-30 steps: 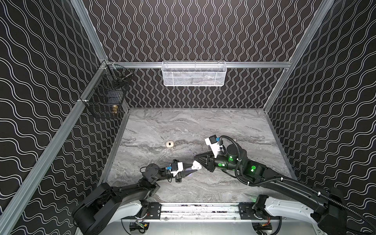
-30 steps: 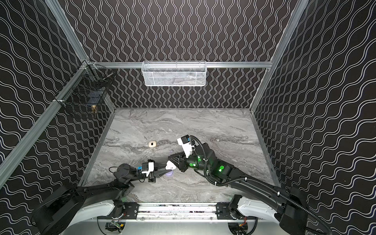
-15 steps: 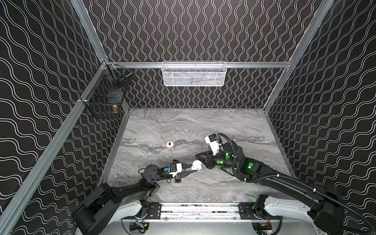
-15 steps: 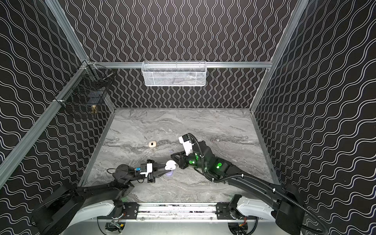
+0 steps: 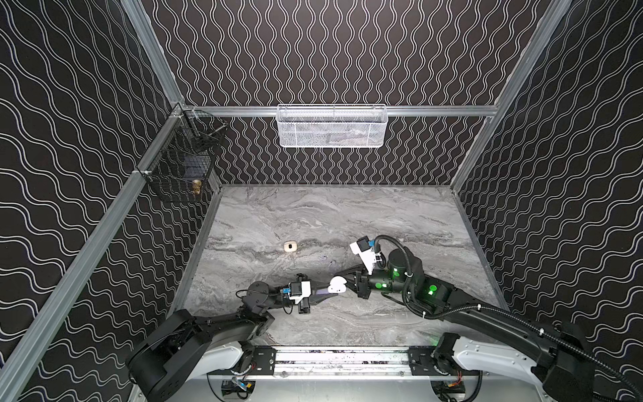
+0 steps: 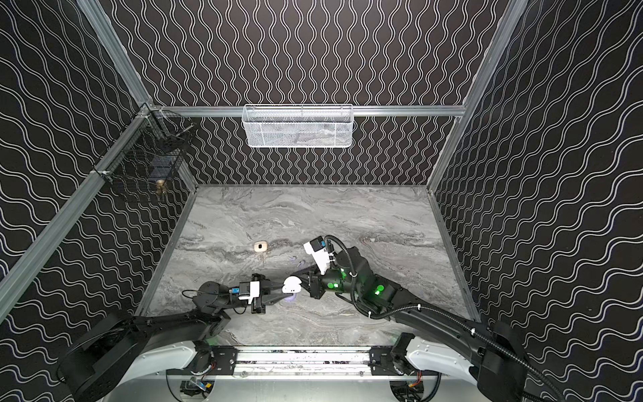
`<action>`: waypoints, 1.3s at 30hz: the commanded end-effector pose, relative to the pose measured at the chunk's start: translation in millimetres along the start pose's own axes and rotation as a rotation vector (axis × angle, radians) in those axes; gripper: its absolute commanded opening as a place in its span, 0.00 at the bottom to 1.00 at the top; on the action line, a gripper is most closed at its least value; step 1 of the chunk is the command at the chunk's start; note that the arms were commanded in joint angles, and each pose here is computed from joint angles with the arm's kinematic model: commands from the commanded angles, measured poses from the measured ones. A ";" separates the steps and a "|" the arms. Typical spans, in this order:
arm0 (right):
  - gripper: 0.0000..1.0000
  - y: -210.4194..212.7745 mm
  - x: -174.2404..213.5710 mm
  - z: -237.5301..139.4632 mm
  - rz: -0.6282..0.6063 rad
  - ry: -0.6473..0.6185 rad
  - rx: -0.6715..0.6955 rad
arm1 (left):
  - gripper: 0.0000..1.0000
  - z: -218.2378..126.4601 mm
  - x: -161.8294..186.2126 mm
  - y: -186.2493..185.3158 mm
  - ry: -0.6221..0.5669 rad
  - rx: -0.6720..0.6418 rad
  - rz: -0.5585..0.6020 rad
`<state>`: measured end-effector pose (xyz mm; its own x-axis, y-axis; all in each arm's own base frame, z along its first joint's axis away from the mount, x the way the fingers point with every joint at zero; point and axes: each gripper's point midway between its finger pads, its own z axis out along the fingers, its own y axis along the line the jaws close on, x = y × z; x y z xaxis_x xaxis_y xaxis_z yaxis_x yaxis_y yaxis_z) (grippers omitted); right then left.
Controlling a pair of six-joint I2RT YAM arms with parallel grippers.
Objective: Insert the wireless bluetooth earbuds into the charging case
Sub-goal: 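Push the white case lid shut with the right gripper while the left gripper holds it, then set the white case down with the left gripper while the right gripper moves off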
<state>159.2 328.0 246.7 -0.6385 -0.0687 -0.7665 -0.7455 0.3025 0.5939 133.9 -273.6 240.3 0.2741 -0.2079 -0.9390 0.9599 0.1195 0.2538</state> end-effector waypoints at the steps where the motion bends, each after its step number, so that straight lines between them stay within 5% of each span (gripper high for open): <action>1: 0.14 38.6 -10.5 -9.9 -0.068 -0.049 -0.185 | 0.00 1.8 0.2 8.3 0.003 -0.033 -0.018; 14: 0.14 53.0 -18.9 -34.2 -0.112 -0.170 -0.236 | 0.00 4.7 12.4 18.9 0.052 -0.077 -0.068; 17: 0.16 31.7 -26.9 -38.7 -0.084 -0.214 -0.093 | 0.00 -0.5 30.1 47.6 0.122 -0.245 -0.144; 22: 0.20 -33.6 -26.4 -51.3 -0.016 -0.274 0.266 | 0.00 -36.9 88.3 122.9 0.380 -0.738 -0.386; 28: 0.30 -62.9 18.8 -16.7 -0.004 -0.116 0.352 | 0.00 -78.3 133.9 160.6 0.535 -1.007 -0.649; 35: 0.51 -88.2 81.4 28.8 -0.114 0.164 0.551 | 0.00 -108.1 201.6 172.5 0.571 -0.999 -1.056; 39: 0.54 -103.6 107.6 46.6 -0.103 0.294 0.591 | 0.00 -113.5 227.7 166.6 0.612 -0.989 -1.158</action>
<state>174.4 339.1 107.8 -0.6489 -0.2999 -0.6993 -0.6404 0.7116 0.2890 356.7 -181.8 50.3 -0.7555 -0.2392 -0.6099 0.1811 0.8184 -0.5454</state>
